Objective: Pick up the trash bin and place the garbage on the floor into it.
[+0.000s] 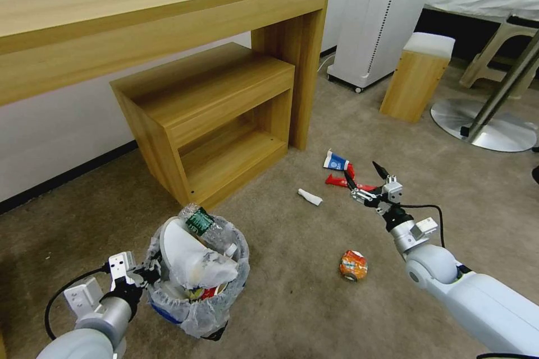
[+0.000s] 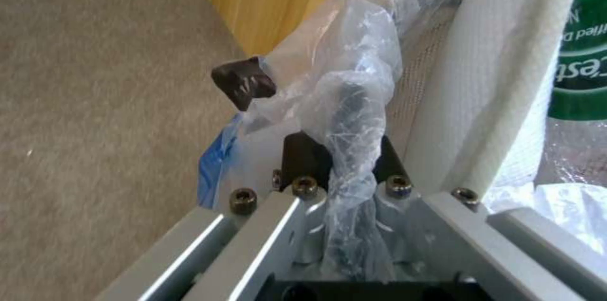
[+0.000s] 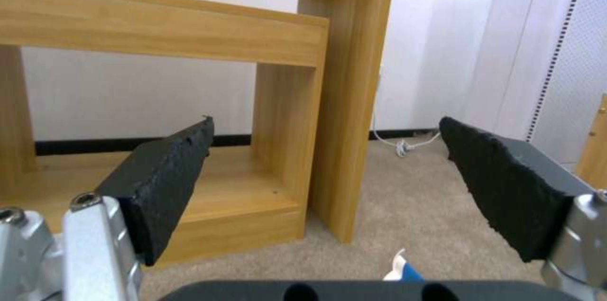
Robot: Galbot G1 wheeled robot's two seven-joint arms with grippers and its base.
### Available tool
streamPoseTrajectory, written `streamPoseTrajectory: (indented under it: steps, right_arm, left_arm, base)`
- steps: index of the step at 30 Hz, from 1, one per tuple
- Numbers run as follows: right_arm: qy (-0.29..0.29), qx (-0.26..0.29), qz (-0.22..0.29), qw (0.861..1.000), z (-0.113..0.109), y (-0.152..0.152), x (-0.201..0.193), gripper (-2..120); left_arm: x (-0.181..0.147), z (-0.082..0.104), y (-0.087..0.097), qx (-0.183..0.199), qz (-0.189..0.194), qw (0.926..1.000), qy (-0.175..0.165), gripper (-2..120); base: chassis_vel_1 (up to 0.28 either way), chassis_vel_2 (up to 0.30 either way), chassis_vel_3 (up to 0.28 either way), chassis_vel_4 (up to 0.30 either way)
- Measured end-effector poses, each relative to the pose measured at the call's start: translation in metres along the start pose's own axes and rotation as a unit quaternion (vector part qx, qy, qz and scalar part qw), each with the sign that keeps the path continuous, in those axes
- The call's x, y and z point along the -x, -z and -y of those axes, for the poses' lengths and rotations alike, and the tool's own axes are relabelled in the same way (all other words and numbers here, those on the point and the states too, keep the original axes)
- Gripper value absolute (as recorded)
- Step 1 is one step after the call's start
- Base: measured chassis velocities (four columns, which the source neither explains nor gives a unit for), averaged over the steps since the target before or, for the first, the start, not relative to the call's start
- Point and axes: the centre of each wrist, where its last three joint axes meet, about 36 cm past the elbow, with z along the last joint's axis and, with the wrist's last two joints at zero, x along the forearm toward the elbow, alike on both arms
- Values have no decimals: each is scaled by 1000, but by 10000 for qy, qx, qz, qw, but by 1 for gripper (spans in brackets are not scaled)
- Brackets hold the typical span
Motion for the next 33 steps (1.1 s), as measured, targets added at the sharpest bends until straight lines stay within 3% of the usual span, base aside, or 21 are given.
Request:
streamPoseTrajectory:
  steps: [8, 14, 17, 18, 21, 22, 25, 26, 30, 31, 33]
  right_arm:
    - [-40, -8, 83, 10000, 0, -11, -3, 100]
    - [-450, 732, -366, 9956, -14, -13, -19, 100]
    - [-958, 1554, -933, 9788, -24, -19, -47, 100]
    - [-958, 1554, -933, 9788, -24, -19, -47, 100]
    - [-1378, 2170, -1290, 9578, -32, -19, -75, 100]
    - [-1378, 2170, -1290, 9578, -32, -19, -75, 100]
    - [-1847, 2694, -1549, 9324, -42, -14, -96, 100]
    - [-1847, 2694, -1549, 9324, -42, -14, -96, 100]
    - [-2399, 2877, -2060, 9040, -59, -18, -130, 100]
    - [-2399, 2877, -2060, 9040, -59, -18, -130, 100]
    - [-2615, 2943, -2281, 8905, -71, -23, -143, 100]
  left_arm:
    - [4, -2, -2, -10, -8, 10000, 20, 3]
    - [6, -4, -1, -7, -11, 10000, 27, 3]
    - [9, -5, -2, -26, -13, 10000, 36, 3]
    - [9, -5, -2, -26, -13, 10000, 36, 3]
    - [15, -6, -3, -44, -22, 10000, 33, 3]
    - [15, -6, -3, -44, -22, 10000, 33, 3]
    - [18, -6, -3, -54, -29, 10000, 17, 3]
    - [18, -6, -3, -54, -29, 10000, 17, 3]
    - [19, -7, -4, -50, -48, 10000, 19, 3]
    - [19, -7, -4, -50, -48, 10000, 19, 3]
    - [20, -8, -4, -64, -34, 10000, 20, 3]
  base:
    - [-77, 85, 83, -76]
    - [0, 0, 0, 0]
    - [0, 0, 0, 0]
    - [0, 0, 0, 0]
    - [0, 0, 0, 0]
    - [0, 0, 0, 0]
    - [0, 0, 0, 0]
    - [0, 0, 0, 0]
    - [0, 0, 0, 0]
    - [0, 0, 0, 0]
    - [0, 0, 0, 0]
